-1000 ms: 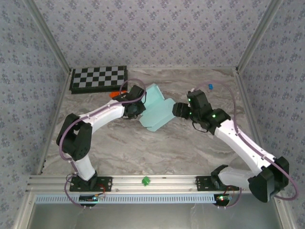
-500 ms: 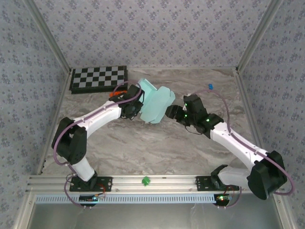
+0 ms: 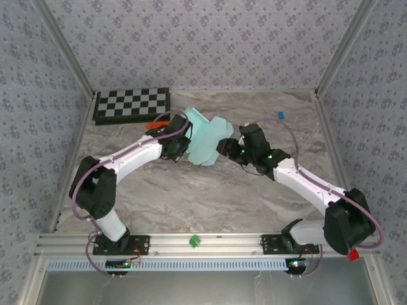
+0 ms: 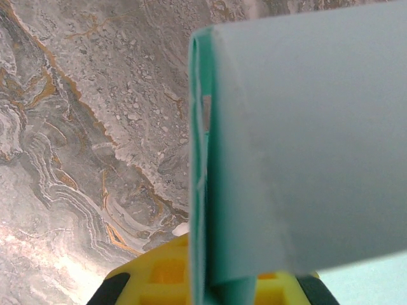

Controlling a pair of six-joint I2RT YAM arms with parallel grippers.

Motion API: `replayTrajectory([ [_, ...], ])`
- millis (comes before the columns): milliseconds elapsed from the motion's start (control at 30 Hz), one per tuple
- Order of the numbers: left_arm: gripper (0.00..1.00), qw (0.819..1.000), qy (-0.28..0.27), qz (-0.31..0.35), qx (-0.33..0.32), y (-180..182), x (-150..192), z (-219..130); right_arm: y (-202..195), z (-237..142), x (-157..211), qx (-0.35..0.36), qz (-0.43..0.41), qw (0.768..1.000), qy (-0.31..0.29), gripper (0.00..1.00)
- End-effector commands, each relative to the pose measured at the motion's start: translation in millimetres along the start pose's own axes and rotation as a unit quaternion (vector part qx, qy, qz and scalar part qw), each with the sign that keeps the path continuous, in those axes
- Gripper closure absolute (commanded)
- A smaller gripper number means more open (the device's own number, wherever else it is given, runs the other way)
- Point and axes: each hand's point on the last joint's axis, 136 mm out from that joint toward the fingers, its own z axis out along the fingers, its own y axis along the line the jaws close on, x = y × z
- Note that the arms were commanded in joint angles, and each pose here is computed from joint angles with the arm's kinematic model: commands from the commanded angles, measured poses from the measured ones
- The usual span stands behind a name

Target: Fold the paper box

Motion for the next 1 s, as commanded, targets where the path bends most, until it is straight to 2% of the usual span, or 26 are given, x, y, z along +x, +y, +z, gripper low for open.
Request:
replayTrajectory([
  [0,1.00,1.000,0.014,-0.017,0.004,0,6,-9,10,5,-4,-0.020,0.000,1.000,0.000,0.53],
  [500,1.00,0.999,0.029,-0.023,0.004,5,14,-3,-1,13,-1,0.025,-0.005,1.000,0.000,0.86],
  [733,1.00,0.999,0.028,-0.021,0.009,4,14,-2,-5,10,-3,0.047,-0.010,0.999,-0.006,0.94],
  [867,0.75,1.000,0.025,-0.004,0.013,1,12,-1,-9,7,-4,0.066,-0.016,0.998,-0.010,0.95],
  [967,0.53,0.999,0.025,0.013,0.017,-1,14,-1,-12,5,-6,0.078,-0.021,0.997,-0.013,0.96],
])
